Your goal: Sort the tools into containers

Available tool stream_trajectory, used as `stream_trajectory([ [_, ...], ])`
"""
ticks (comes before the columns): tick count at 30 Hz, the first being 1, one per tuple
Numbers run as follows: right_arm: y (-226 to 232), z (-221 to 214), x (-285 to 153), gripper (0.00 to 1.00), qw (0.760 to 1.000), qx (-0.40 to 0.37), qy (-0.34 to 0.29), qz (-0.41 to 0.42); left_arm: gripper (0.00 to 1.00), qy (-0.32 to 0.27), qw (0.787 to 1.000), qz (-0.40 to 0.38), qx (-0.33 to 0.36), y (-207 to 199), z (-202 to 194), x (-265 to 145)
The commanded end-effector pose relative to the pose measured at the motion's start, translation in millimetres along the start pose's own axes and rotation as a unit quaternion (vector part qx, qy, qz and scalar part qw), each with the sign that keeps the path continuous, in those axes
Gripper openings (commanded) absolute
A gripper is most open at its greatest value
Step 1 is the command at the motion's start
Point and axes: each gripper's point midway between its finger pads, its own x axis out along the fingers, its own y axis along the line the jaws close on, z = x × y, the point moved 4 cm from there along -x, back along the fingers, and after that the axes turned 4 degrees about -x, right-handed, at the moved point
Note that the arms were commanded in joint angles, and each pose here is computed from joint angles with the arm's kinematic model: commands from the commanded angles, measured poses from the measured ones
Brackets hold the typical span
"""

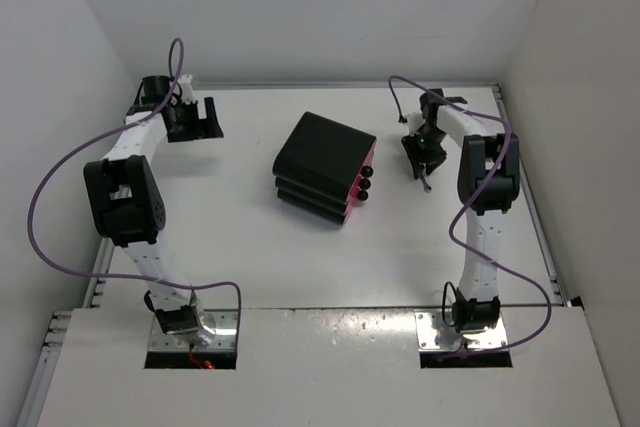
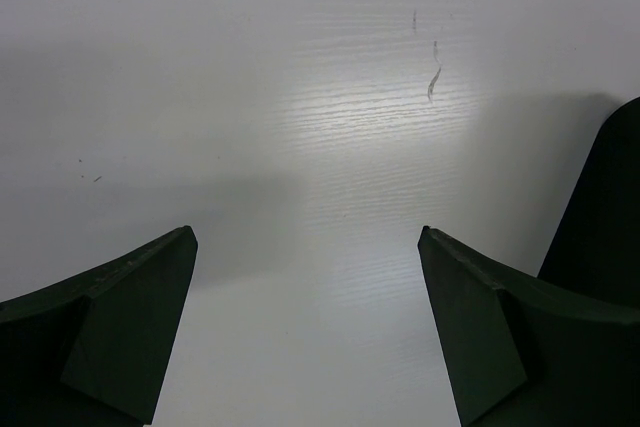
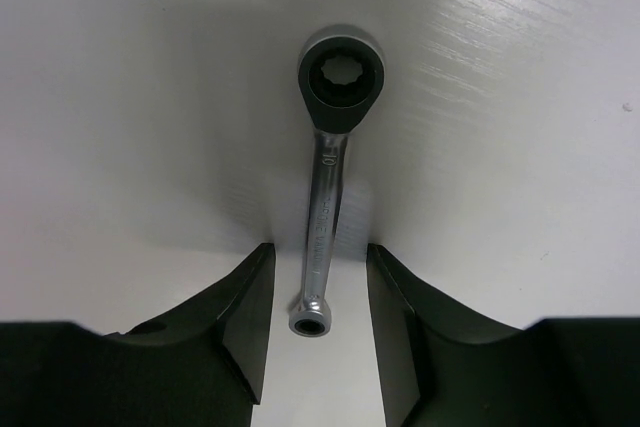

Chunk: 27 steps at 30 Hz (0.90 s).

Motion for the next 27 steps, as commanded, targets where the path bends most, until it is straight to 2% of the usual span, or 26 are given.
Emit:
stream_trajectory([
  [1, 1, 9, 4, 0.42, 1.0, 0.001, -0.003, -0.014, 1.0, -0.031, 0.999, -0.006, 0.001, -2, 19, -18],
  [12, 3, 0, 19, 0.38, 0.999, 0.012, 0.022, -0.022, 1.0, -0.025, 1.0, -0.009, -0.008, 6, 16, -14],
  [18, 4, -3, 28, 0.25, 0.999, 0.013, 0.035, -0.016, 1.0, -0.028, 0.999, -0.007, -0.019, 13, 18, -14],
  [21, 3, -2, 30, 0.16, 0.999, 0.013, 0.035, -0.016, 1.0, -0.027, 0.999, -0.012, -0.019, 12, 18, -14],
  [22, 2, -4, 33, 0.1, 0.999, 0.017, 0.041, -0.02, 1.0, -0.029, 0.999, -0.014, -0.023, 16, 20, -14],
  [27, 6, -5, 30, 0.01, 0.999, 0.018, 0.041, -0.009, 1.0, -0.03, 0.999, -0.017, -0.03, 18, 20, -15],
])
